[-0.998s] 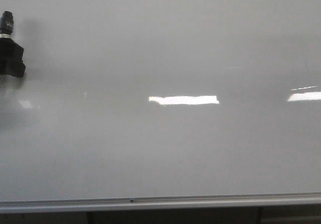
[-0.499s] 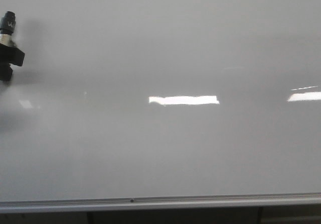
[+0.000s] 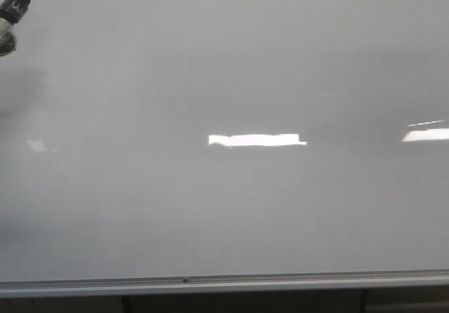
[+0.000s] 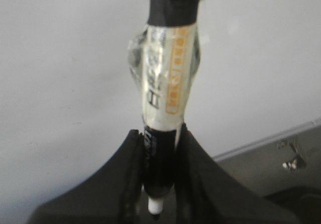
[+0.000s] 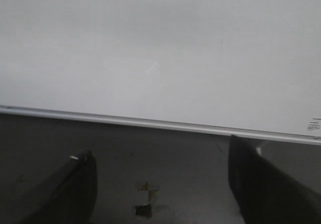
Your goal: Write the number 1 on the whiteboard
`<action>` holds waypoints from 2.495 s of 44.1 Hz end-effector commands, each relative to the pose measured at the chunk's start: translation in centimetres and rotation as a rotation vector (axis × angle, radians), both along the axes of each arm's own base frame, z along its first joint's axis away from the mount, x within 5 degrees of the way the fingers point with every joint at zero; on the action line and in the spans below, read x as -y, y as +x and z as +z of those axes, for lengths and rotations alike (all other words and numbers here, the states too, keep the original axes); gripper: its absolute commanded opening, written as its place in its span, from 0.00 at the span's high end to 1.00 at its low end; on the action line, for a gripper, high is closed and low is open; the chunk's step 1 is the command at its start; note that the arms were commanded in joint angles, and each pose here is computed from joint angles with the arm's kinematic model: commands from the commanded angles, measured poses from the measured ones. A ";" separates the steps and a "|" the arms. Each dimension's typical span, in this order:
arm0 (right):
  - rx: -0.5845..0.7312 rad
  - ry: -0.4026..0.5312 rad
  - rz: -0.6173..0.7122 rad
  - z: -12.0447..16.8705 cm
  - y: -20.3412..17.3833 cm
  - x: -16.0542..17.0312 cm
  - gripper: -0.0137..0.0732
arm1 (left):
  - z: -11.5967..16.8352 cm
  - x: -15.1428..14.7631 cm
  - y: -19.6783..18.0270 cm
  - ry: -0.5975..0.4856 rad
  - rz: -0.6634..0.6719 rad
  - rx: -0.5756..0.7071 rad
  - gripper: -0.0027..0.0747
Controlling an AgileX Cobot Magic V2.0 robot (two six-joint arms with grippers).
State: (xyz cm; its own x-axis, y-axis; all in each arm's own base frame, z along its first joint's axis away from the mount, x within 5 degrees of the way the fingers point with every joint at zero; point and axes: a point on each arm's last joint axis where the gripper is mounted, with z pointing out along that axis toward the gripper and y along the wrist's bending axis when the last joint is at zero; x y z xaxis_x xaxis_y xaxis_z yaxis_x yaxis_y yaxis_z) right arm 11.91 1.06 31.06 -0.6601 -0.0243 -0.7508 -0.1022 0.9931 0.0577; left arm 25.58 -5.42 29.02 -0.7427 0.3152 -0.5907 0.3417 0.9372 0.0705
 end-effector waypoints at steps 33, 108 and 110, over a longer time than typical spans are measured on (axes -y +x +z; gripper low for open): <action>0.210 -0.106 1.161 7.6 2.5 -12.2 0.19 | 6.5 9.6 -11.9 -0.052 -1.003 0.093 0.99; 0.007 -0.288 1.109 7.0 4.1 -15.9 0.84 | 8.1 9.1 -13.8 -0.036 -0.963 0.205 0.24; -0.027 -0.313 1.038 7.0 4.2 -15.0 0.84 | 8.3 8.5 -13.8 -0.017 -0.909 0.204 0.24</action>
